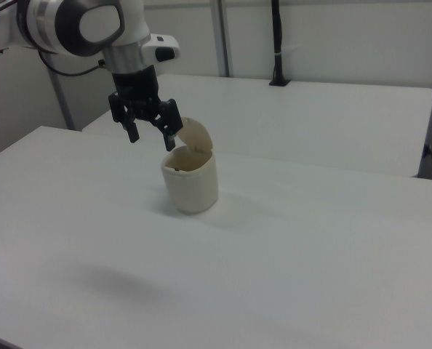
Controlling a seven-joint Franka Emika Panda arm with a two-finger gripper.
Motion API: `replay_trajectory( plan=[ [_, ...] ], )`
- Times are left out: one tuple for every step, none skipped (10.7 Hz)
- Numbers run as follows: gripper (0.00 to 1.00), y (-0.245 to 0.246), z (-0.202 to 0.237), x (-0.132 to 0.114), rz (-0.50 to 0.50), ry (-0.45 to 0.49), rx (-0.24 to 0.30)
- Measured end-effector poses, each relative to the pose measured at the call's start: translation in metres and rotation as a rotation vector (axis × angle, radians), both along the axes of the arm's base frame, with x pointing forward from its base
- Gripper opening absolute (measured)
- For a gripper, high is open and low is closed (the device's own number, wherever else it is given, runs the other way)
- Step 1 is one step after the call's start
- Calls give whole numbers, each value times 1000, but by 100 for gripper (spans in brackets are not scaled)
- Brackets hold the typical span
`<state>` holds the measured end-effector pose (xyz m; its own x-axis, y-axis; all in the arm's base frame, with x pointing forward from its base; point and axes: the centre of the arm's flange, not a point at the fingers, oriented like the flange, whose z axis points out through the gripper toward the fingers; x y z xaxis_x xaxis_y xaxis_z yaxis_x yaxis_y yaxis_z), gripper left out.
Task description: Close the trash bin
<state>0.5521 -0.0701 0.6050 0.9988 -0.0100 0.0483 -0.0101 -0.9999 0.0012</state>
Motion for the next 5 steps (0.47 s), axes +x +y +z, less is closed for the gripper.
replay_trajectory(
  plan=[
    [100, 3, -4, 3, 6, 8, 0],
    [100, 6, -8, 5, 11, 15, 0],
    [100, 10, -12, 7, 17, 21, 0],
    [100, 14, -15, 11, 25, 25, -1],
    [99, 20, -22, 18, 36, 32, -3]
  ],
)
